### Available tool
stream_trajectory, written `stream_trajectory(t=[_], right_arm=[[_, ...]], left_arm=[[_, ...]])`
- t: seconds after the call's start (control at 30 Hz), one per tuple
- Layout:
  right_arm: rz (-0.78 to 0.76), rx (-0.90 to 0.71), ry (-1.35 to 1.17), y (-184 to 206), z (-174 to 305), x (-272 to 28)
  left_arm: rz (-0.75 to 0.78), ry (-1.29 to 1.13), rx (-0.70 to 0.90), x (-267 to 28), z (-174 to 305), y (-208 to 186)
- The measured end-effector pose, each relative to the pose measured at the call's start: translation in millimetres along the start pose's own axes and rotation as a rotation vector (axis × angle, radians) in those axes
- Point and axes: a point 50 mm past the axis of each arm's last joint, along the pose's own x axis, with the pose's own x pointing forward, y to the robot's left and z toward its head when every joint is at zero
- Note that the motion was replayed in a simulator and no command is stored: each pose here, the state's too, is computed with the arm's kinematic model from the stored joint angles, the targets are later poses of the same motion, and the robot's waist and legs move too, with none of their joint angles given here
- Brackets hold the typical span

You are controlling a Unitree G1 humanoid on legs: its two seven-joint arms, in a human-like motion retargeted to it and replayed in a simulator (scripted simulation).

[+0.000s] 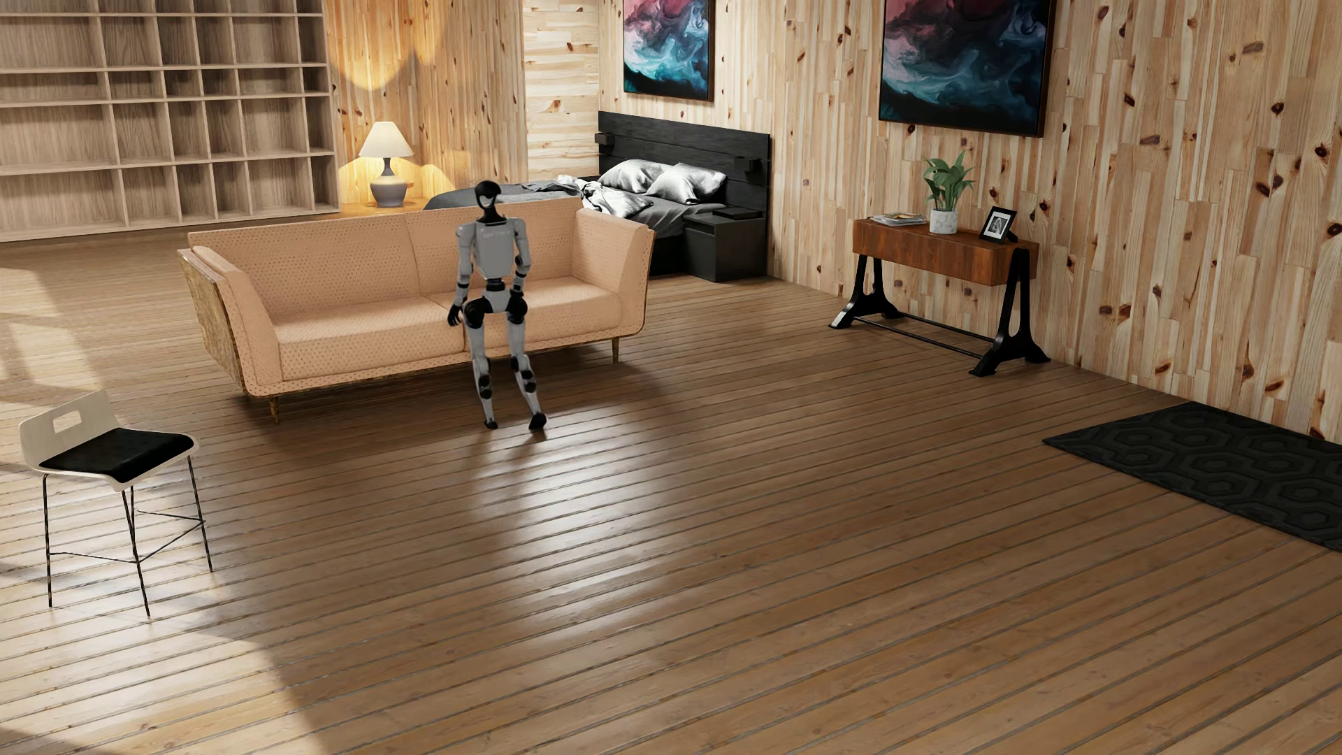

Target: Go to the sofa

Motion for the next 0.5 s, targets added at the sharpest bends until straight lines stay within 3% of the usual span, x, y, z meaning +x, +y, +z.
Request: stream_trajectory(t=[0.5], right_arm=[[-0.008, 0.018, 0.009, 1, -2, -2]], left_arm=[[0.115, -0.095, -0.024, 9, 24, 35]])
